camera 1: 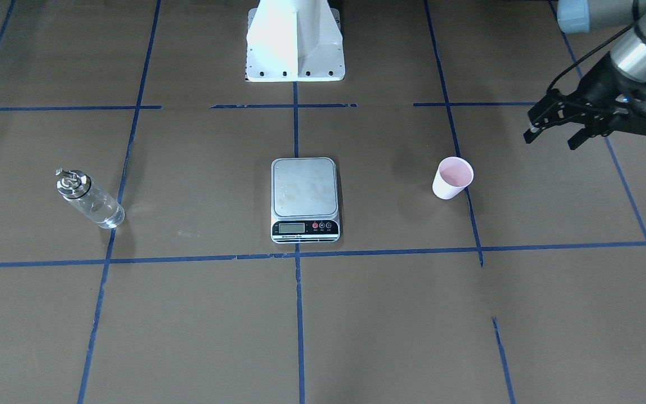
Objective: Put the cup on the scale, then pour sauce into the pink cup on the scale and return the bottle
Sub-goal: 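Reach the left gripper to the pink cup and grasp it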
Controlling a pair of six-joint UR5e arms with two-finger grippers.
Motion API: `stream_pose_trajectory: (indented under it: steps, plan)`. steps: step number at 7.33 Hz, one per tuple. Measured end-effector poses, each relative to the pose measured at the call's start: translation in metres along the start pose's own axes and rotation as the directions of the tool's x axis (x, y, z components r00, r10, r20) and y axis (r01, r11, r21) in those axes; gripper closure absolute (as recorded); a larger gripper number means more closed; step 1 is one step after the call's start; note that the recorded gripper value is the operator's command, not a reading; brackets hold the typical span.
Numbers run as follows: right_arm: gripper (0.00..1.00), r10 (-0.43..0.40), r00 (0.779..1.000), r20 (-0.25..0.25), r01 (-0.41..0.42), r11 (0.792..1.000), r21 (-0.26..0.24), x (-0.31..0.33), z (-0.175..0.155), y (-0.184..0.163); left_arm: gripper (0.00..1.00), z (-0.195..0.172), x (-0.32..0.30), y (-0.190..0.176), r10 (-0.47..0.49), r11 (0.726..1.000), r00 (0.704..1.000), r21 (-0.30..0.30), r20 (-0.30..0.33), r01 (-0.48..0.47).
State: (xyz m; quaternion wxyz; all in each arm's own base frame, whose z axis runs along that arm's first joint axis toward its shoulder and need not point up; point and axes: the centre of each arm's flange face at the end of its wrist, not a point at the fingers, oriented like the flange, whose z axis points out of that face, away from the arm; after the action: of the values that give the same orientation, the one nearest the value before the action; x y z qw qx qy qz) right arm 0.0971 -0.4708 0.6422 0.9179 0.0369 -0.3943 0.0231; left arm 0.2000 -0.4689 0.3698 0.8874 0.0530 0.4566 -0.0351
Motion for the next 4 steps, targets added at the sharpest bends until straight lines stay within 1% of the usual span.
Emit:
stream_pose_trajectory:
  steps: [1,2,3,4]
  plan:
    - [0.00,-0.001,1.000,0.000,0.001,1.000,0.001,0.000,0.000,0.000,0.00,0.026,0.023,0.012,-0.089,0.996,0.996,0.018,0.030,0.089]
    - [0.00,-0.002,1.000,0.000,0.002,1.000,0.002,-0.001,-0.001,-0.001,0.00,0.048,0.039,0.025,-0.146,0.989,0.988,0.034,0.051,0.145]
    - [0.00,-0.003,1.000,-0.002,0.003,1.000,0.003,-0.001,-0.001,-0.001,0.00,0.065,0.048,0.035,-0.173,0.985,0.983,0.037,0.069,0.170]
    - [0.00,-0.006,1.000,-0.004,0.006,1.000,0.005,-0.002,-0.002,-0.001,0.00,0.082,0.052,0.042,-0.180,0.984,0.980,0.028,0.086,0.178]
